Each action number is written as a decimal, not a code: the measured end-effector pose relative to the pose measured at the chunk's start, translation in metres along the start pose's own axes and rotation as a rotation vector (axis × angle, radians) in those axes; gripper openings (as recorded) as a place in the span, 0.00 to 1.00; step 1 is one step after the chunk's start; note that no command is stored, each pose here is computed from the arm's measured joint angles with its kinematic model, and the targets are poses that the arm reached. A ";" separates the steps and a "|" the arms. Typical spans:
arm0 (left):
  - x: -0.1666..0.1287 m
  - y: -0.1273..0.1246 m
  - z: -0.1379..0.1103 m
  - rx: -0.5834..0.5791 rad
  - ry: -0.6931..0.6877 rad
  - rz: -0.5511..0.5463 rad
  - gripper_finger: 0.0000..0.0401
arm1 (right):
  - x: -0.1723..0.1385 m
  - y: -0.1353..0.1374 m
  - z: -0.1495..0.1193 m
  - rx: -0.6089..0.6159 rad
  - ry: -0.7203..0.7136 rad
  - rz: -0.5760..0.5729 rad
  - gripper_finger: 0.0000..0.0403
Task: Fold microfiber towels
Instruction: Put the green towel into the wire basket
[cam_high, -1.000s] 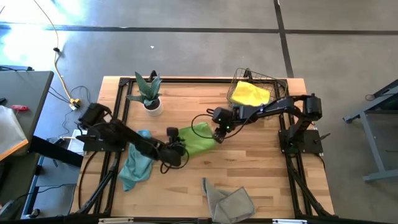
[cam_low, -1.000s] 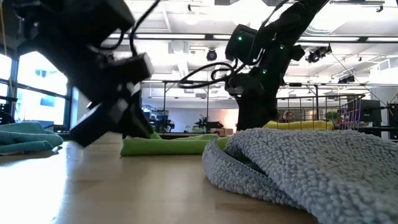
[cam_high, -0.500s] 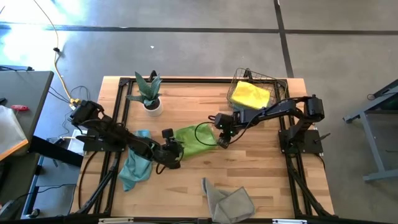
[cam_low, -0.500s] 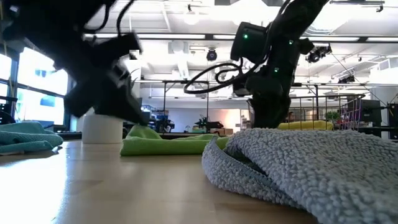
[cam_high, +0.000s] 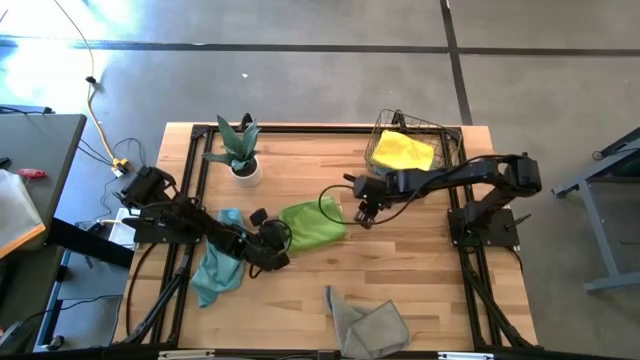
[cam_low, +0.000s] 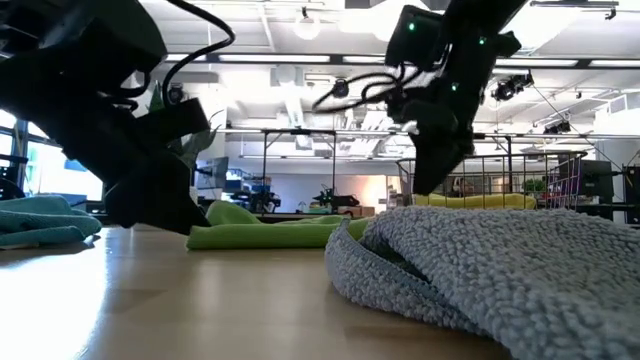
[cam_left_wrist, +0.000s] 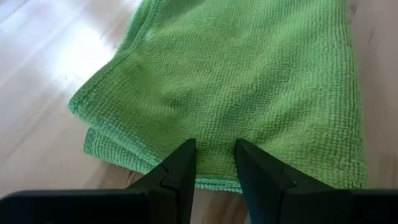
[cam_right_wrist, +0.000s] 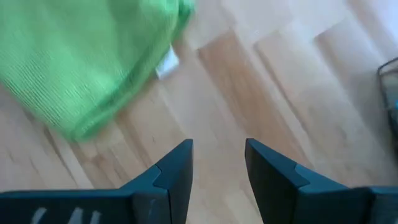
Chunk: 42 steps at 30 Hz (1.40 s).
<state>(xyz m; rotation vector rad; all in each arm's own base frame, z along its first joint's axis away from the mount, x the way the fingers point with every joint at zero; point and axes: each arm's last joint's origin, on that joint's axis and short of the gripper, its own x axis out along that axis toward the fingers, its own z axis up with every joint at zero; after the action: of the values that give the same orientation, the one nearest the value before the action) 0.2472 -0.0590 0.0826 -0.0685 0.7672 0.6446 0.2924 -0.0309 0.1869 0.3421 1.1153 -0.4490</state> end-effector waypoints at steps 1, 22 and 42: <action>-0.001 -0.001 -0.001 0.005 -0.005 0.001 0.26 | -0.002 0.000 0.002 0.012 -0.024 0.004 0.34; -0.025 -0.027 0.044 0.043 -0.147 -0.056 0.26 | -0.005 0.008 0.022 0.105 -0.207 0.141 0.36; 0.014 -0.027 0.021 -0.015 -0.028 0.013 0.26 | 0.051 0.016 0.025 0.322 -0.102 0.260 0.63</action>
<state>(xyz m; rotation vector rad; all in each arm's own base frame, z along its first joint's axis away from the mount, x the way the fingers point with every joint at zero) 0.2824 -0.0675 0.0841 -0.0682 0.7366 0.6626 0.3387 -0.0376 0.1511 0.7303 0.8837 -0.4092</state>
